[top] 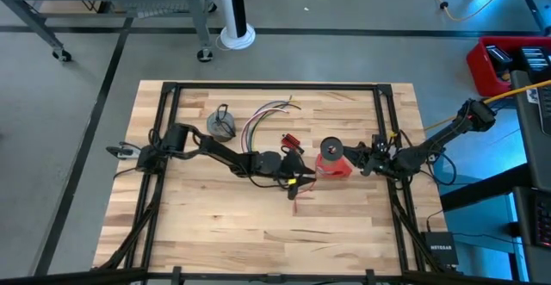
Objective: Coil cords
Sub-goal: Coil the red wire onto the spool
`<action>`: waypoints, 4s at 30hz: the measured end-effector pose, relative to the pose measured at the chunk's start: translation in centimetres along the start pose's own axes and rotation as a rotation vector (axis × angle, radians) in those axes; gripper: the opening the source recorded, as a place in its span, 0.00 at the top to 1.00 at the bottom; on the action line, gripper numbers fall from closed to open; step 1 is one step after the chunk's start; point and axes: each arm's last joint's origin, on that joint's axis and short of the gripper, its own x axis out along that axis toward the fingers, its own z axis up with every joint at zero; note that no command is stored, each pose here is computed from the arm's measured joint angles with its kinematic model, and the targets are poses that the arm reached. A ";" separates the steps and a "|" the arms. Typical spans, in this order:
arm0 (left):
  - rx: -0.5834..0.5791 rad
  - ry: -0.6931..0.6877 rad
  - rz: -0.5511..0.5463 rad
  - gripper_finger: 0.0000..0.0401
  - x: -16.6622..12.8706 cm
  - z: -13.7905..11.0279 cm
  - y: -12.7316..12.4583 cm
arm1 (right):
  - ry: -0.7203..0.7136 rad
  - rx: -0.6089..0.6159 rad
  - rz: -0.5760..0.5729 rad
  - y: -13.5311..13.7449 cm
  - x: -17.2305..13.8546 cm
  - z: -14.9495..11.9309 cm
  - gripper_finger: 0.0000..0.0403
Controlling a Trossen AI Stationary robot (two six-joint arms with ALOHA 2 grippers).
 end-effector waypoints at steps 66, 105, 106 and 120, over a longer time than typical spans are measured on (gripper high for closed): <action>0.027 0.069 0.015 0.68 1.0 0.7 -0.7 | -0.037 0.038 0.084 -0.1 1.1 1.2 0.99; -0.162 0.331 0.122 0.99 2.6 -0.1 1.7 | 0.042 0.065 0.055 -0.6 1.1 0.5 0.99; -0.157 0.358 0.133 1.00 2.3 0.1 1.7 | 0.056 0.072 0.049 -0.7 1.1 0.4 0.99; -0.229 0.684 0.274 1.00 -2.0 3.8 4.6 | 0.289 0.236 -0.075 -2.4 0.8 -1.5 0.99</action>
